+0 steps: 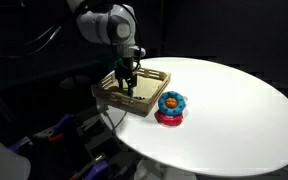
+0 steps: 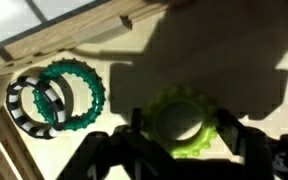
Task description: Put the yellow ring on the table
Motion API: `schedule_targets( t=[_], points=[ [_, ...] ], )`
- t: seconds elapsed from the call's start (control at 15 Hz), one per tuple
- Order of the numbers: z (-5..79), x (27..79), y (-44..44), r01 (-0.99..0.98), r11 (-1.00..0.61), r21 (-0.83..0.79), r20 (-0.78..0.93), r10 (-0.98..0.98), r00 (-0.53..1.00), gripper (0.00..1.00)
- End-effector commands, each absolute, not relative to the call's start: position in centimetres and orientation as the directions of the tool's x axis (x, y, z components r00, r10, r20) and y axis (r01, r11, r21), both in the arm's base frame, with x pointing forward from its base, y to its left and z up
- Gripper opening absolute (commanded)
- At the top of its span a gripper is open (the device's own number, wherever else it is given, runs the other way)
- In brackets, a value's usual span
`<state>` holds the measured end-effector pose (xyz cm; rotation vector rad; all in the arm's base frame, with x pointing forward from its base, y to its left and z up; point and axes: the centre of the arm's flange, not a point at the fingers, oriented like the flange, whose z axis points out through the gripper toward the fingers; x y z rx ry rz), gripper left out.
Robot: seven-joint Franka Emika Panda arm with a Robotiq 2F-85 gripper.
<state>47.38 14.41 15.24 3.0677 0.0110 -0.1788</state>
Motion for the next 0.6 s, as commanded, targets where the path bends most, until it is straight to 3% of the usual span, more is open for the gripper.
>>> schedule_targets(
  t=[0.0,0.53],
  points=[
    [15.1,48.1,14.6,-0.01,-0.998,0.068,-0.111,-0.018,0.994,0.49],
    [19.0,49.7,13.5,-0.053,-0.997,0.062,-0.076,-0.057,0.995,0.49]
  ],
)
